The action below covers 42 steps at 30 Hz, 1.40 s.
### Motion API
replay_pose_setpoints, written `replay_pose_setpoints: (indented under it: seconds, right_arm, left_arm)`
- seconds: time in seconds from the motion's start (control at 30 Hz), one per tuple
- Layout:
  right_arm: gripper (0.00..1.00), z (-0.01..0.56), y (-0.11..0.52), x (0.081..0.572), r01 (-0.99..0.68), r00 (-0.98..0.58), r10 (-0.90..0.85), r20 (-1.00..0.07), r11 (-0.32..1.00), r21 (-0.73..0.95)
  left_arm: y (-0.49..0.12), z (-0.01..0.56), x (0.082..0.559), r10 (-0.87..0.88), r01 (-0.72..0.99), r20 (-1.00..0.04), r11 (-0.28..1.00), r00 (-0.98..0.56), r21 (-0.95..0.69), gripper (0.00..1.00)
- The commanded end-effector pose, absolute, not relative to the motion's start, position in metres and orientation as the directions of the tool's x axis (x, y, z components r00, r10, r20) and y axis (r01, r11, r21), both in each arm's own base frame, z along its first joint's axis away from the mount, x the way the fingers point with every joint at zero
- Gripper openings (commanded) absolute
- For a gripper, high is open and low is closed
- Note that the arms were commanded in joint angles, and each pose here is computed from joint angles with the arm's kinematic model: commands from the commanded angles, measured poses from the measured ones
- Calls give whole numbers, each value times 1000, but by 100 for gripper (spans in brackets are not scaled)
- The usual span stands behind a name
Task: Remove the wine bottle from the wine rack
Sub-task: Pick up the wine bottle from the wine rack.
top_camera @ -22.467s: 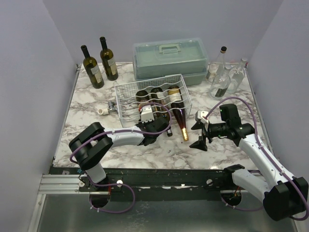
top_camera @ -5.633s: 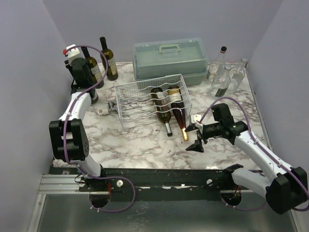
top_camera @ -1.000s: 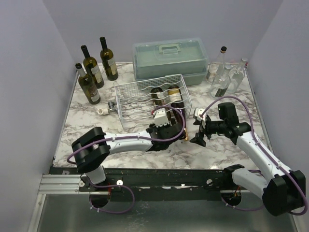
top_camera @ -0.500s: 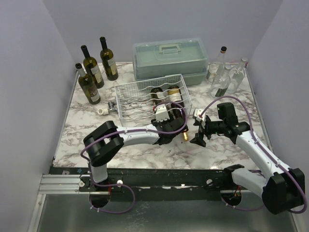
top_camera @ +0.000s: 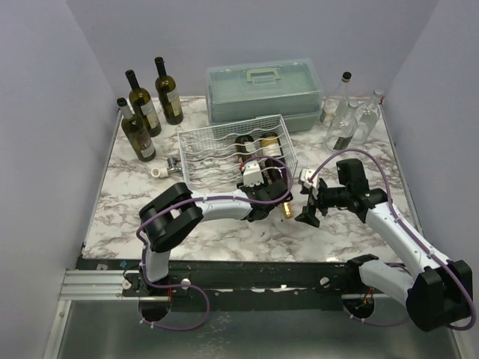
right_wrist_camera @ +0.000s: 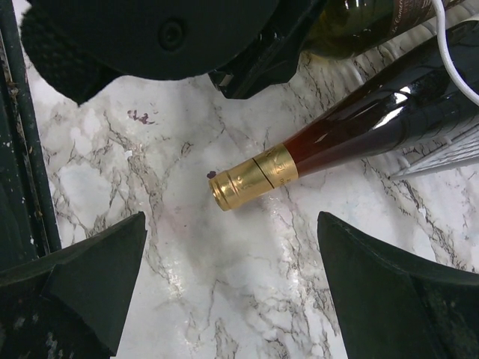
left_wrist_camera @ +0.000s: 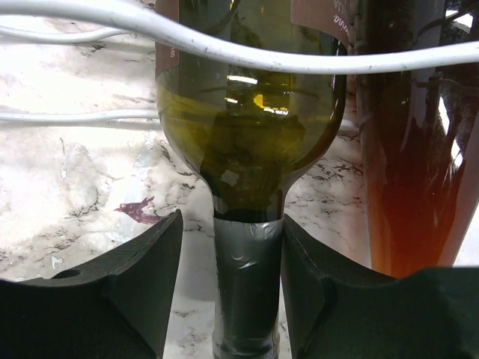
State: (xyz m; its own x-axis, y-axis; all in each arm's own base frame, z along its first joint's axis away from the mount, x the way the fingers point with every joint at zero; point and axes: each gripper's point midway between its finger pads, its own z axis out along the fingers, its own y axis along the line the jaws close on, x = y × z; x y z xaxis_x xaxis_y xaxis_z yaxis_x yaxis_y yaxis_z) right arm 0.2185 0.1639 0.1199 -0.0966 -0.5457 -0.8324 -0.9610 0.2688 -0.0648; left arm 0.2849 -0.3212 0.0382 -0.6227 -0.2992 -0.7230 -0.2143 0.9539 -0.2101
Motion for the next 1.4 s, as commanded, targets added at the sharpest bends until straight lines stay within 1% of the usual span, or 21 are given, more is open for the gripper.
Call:
replay_pose_setpoints:
  seconds: [0.0, 0.53, 0.67, 0.8, 0.87, 0.93, 0.97, 1.13, 1.37]
  right_arm:
    - [99, 117, 161, 219, -960, -105, -558, -823, 274, -63]
    - [99, 114, 161, 219, -960, -116, -559, -821, 275, -52]
    - [99, 114, 161, 219, -960, -117, -561, -820, 276, -52]
    - [99, 115, 161, 219, -959, -115, -559, -821, 279, -55]
    - [99, 115, 161, 219, -959, -113, -559, -822, 278, -57]
    - [99, 115, 161, 219, -959, -114, -558, -822, 277, -56]
    - [99, 115, 161, 219, -960, -113, -559, -822, 276, -55]
    - [99, 115, 161, 219, -959, -112, -560, -821, 277, -58]
    - [99, 116, 160, 220, -958, -108, -560, -821, 278, -64]
  left_arm:
    - [-324, 37, 294, -290, -216, -744, 956, -601, -199, 54]
    - [-320, 22, 300, -285, -211, -748, 958, -600, -195, 49]
    - [-319, 18, 299, -278, -211, -747, 960, -604, -187, 40]
    - [-315, 21, 297, -276, -210, -750, 960, -600, -185, 25]
    - [-312, 24, 294, -271, -207, -758, 961, -593, -182, 15]
    - [-311, 29, 291, -255, -193, -769, 966, -586, -174, 4]
    - [-311, 32, 289, -245, -183, -775, 968, -582, -169, 0]
    - [-314, 49, 276, -201, -133, -804, 979, -559, -153, 0]
    - [-309, 52, 254, -193, -112, -796, 981, -573, -157, 0]
